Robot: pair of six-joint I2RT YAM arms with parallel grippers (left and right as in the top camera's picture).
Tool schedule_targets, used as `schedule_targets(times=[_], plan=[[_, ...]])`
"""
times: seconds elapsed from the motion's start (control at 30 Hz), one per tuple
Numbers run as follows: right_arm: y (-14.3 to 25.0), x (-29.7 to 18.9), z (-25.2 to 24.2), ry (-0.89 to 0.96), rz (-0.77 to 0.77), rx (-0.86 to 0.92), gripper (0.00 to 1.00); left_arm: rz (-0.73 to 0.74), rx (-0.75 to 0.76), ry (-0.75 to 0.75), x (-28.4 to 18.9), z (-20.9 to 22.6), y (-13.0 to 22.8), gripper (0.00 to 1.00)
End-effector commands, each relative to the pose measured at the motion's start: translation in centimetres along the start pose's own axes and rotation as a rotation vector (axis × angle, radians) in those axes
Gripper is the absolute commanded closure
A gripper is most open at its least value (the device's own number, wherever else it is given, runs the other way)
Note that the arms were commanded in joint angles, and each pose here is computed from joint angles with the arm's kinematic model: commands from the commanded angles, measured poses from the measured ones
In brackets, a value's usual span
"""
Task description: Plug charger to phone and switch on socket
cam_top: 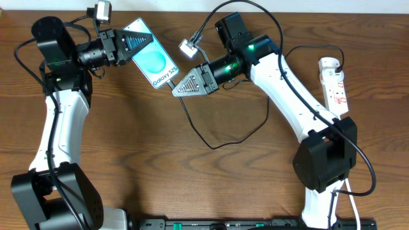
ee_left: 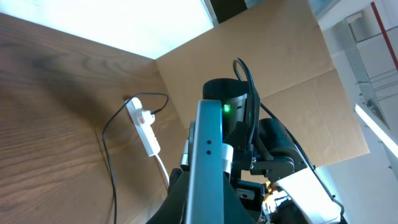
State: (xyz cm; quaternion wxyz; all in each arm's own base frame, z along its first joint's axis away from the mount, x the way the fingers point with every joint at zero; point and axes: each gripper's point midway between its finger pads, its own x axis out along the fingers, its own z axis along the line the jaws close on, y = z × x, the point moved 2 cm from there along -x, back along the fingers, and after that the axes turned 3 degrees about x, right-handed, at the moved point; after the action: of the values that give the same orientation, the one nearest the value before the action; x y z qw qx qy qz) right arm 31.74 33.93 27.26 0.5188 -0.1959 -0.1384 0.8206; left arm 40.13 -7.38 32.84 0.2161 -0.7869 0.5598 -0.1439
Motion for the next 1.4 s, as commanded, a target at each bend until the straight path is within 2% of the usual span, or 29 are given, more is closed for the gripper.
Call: schedule_targets(times=[0.0,1.13,1.2,1.33,1.37], plan=[[-0.7,-0.9,0.7,-0.02,-0.022,-0.02,0.99,0.088,0.017,0.064,0.5,-1.6,1.2,0.93],[-0.9,-1.3,0.6,-0.015,-0.032,-0.031,0.98,0.131,0.044,0.091,2.2,-2.1,2.2,0.93],[-0.9,-1.3,0.6,-0.015,-0.032,-0.031,0.87,0.131,0.045,0.091,2.2,-2.1,2.2,0.93],[-0.9,-1.3,0.6,-0.015,-0.032,-0.031,0.52,0.131,0.045,0.091,2.2,-2.1,2.2,0.93],[-0.9,-1.3,0.6,-0.016,-0.032,-0.031,0.36,0.131,0.045,0.091,2.2,-2.1,2.2,0.93]])
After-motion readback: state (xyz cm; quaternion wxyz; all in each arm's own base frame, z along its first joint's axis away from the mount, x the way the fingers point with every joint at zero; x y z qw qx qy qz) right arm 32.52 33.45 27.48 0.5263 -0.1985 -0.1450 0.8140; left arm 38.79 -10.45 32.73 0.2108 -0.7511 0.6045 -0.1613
